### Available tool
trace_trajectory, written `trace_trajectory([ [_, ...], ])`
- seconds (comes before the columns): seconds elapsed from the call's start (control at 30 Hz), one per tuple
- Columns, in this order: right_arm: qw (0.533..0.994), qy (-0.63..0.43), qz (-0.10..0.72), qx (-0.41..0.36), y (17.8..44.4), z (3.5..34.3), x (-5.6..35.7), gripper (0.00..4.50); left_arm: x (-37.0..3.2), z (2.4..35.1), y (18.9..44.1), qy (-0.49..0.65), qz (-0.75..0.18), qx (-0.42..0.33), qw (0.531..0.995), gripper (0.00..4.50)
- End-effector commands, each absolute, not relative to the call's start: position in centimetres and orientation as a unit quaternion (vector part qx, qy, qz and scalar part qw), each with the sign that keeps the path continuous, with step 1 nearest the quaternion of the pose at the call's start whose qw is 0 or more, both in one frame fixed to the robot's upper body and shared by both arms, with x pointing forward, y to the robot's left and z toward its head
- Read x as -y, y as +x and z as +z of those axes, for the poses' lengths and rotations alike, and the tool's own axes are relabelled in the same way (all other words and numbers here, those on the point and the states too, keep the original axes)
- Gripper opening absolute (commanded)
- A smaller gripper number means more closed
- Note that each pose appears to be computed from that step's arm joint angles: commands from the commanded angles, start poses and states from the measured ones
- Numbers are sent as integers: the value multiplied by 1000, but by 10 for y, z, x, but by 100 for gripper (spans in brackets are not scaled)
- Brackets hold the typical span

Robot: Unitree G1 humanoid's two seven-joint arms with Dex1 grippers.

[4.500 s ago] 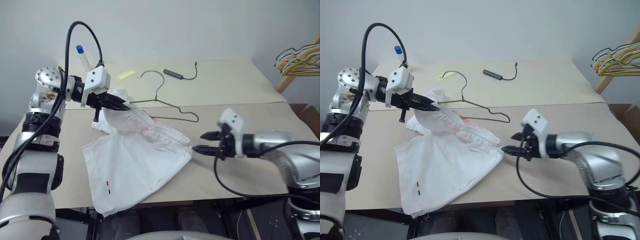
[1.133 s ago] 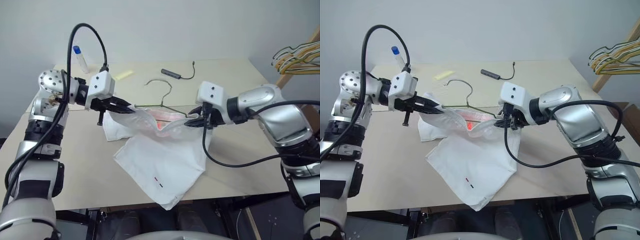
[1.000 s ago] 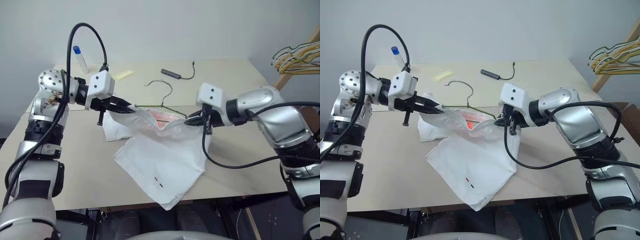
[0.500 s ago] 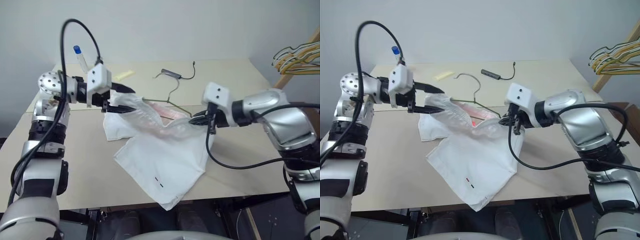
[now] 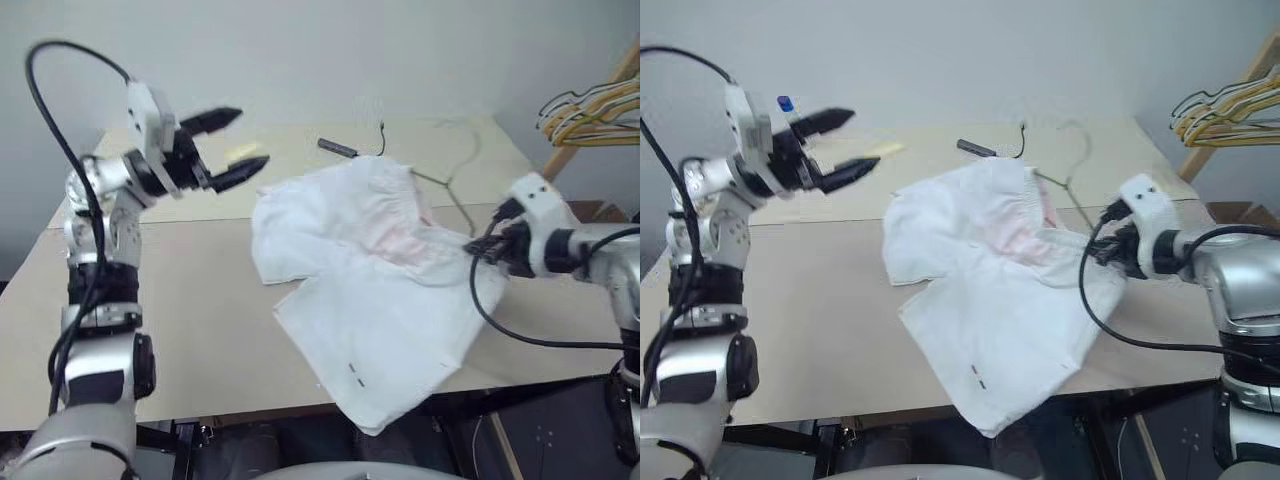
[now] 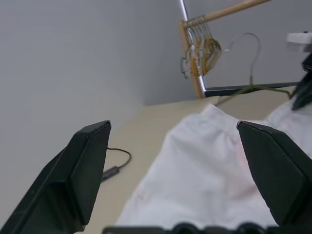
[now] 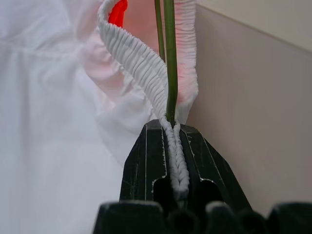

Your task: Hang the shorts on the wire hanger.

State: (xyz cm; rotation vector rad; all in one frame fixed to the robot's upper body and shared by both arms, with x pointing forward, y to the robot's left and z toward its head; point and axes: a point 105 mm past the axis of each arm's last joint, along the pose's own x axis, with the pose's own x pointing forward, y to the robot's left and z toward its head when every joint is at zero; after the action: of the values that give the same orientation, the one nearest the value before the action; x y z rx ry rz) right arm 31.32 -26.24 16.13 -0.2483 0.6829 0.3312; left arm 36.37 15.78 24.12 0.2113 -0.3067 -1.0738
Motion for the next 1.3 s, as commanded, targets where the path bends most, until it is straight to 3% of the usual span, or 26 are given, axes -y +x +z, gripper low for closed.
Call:
trace_trajectory([
  [0.03, 943, -89, 51, -317, 308, 182, 300, 11, -141, 257, 348, 99, -538, 177, 818, 450],
  [0.2, 939, -53, -92, -326, 293, 192, 352, 11, -133, 259, 337, 72, -557, 180, 807, 450],
  [0.4, 929, -38, -189, -315, 283, 209, 384, 11, -130, 261, 341, 76, -544, 184, 815, 450],
  [0.47, 926, -22, -231, -299, 282, 216, 398, 11, -131, 260, 340, 78, -547, 183, 813, 450],
  [0.6, 928, 35, -316, -193, 290, 243, 418, 11, -130, 262, 339, 73, -543, 190, 815, 450],
  [0.73, 906, -18, -384, -179, 298, 245, 425, 11, -127, 262, 333, 68, -549, 193, 810, 450],
  [1.03, 857, 20, -490, -157, 306, 247, 455, 11, -125, 262, 323, 51, -559, 192, 805, 450],
  [1.3, 831, 148, -520, -128, 304, 248, 481, 11, -125, 263, 322, 56, -558, 197, 805, 450],
])
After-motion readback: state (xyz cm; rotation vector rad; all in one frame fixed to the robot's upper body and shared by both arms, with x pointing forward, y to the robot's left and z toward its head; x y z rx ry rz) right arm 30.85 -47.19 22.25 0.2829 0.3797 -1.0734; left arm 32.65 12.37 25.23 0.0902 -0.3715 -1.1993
